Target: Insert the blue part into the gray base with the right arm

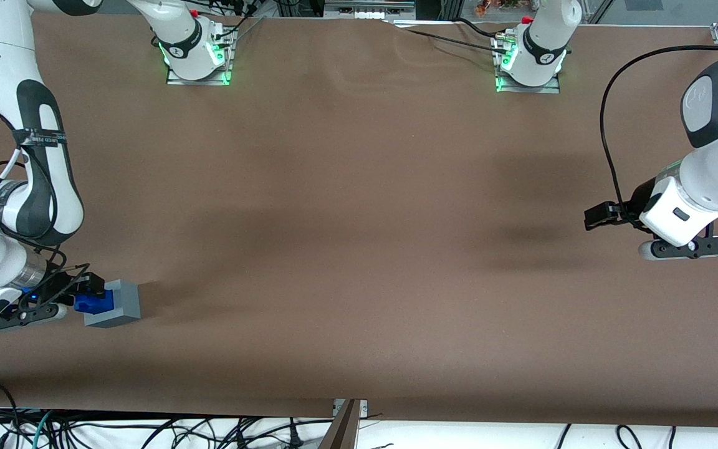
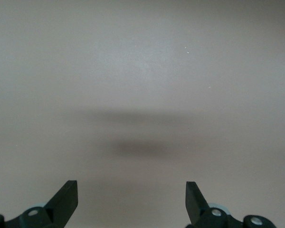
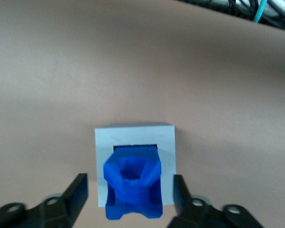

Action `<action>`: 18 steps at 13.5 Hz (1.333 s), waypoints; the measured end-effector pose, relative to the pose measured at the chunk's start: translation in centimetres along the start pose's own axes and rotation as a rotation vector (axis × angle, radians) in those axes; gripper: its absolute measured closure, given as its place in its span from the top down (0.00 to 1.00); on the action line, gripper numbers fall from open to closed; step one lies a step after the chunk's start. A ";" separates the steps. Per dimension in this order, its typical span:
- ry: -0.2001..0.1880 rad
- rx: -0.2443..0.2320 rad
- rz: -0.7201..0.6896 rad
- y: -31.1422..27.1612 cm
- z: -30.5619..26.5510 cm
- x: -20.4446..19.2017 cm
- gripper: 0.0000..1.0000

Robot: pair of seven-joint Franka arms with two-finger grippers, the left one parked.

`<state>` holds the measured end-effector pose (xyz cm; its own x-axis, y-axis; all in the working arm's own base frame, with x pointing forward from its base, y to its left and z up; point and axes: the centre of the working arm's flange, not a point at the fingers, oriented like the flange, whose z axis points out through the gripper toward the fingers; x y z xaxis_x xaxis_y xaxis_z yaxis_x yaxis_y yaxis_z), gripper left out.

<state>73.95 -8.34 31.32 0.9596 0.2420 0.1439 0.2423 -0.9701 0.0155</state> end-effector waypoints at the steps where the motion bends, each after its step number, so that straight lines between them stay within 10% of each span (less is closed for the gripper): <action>1: 0.010 0.000 -0.004 -0.2 -0.7 0.5 0.96; 12: -0.153 0.089 -0.043 -2.5 -20.2 -0.3 1.00; 18: -0.174 0.041 -0.122 -6.2 -23.1 -0.2 1.00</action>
<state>68.99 -2.84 54.06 0.9322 0.3608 -0.0295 0.3604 -0.9326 -0.0181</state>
